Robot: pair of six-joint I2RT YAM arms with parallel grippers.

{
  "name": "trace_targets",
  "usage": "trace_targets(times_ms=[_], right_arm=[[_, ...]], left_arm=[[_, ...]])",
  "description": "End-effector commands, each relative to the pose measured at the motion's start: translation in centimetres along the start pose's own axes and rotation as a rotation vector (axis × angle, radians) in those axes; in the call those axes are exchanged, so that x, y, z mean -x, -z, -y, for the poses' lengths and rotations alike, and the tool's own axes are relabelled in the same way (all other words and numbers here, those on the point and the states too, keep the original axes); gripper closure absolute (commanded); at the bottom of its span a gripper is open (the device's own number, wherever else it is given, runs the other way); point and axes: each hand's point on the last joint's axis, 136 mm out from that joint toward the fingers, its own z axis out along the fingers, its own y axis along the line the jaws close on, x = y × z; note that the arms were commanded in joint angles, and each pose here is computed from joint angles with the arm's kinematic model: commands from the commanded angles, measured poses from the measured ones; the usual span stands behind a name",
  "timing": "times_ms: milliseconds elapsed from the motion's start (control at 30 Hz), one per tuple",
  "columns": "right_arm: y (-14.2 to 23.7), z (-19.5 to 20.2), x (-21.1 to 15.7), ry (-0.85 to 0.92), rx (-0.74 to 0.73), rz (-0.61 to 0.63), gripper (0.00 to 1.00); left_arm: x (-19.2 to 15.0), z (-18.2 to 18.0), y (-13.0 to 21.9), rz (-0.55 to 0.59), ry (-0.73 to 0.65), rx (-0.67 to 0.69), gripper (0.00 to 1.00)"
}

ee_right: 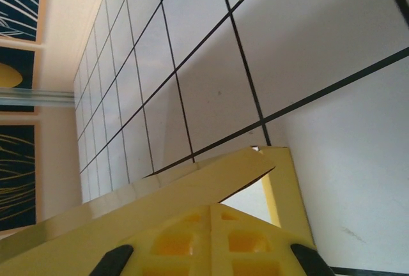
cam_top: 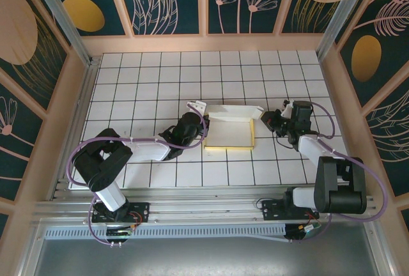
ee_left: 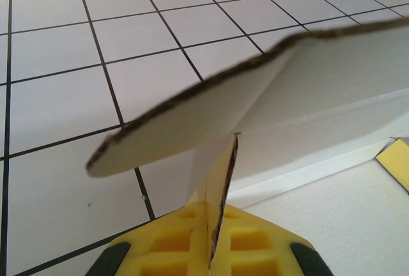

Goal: Fold the paper box

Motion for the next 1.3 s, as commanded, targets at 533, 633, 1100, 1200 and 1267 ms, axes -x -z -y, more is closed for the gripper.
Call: trace_targets(times_ms=[533,633,1100,1200,1267], right_arm=[[-0.4,-1.7,3.1,-0.030,0.059,0.072,0.78],[-0.3,-0.8,3.5,-0.046,0.022,0.091,0.77],[-1.3,-2.1,2.9,-0.028,0.070,0.058,0.77],[-1.5,-2.4,2.4,-0.013,0.085,0.046,0.77],[-1.6,-2.5,2.1,-0.001,0.092,0.037,0.77]], left_arm=[[0.2,0.6,-0.2,-0.008,0.002,-0.020,1.00],[0.2,0.7,-0.3,-0.007,0.004,-0.022,1.00],[0.4,0.8,-0.3,-0.006,0.006,-0.028,1.00],[0.3,0.9,-0.3,-0.007,0.006,-0.030,1.00],[0.4,0.9,-0.4,-0.005,0.007,-0.031,1.00]])
